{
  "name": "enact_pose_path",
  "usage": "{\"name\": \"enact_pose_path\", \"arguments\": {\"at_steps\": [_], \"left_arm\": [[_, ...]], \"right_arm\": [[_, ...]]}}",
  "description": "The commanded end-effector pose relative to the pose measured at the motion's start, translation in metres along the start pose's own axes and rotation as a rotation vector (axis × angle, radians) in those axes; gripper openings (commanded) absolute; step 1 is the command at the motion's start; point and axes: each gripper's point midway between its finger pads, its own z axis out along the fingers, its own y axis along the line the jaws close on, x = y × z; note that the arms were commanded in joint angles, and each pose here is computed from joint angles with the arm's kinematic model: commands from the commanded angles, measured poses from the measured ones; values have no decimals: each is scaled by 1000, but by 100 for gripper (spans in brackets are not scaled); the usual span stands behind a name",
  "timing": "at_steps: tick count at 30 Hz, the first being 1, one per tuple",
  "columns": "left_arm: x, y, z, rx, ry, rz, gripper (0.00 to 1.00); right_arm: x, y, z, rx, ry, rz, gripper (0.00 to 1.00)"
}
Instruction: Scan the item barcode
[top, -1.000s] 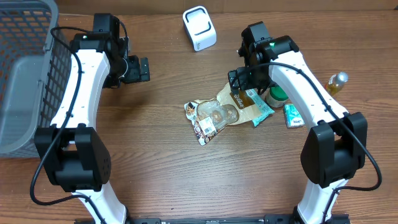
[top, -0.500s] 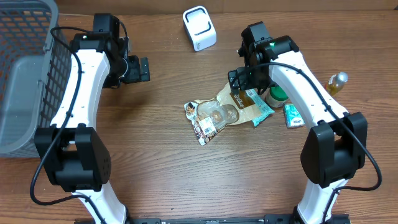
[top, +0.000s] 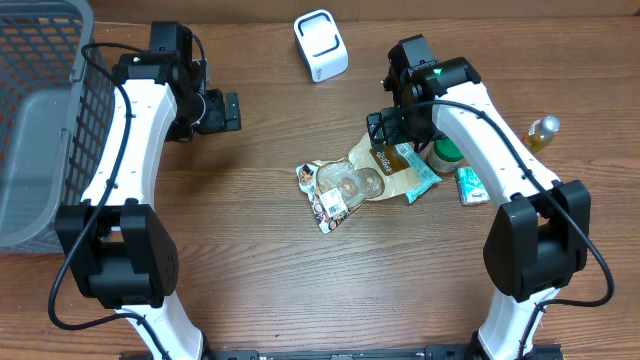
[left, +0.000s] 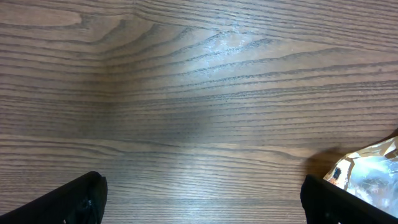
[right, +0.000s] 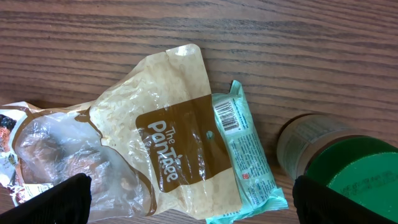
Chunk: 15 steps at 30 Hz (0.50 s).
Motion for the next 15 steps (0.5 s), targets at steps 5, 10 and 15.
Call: {"name": "enact_pose_path", "arguments": {"at_steps": [5,10,15], "left_arm": [[-2,-2,-2,3,-10,1,99],[-2,-2,-2,3,-10,1,100],[-2,-2,-2,3,-10,1,100]], "right_arm": [[0,-2,2,6,2,7,100],[-5,-2,-15,1,-48,7,100],[-11,-2,-75,-15,-195,9,100]]}}
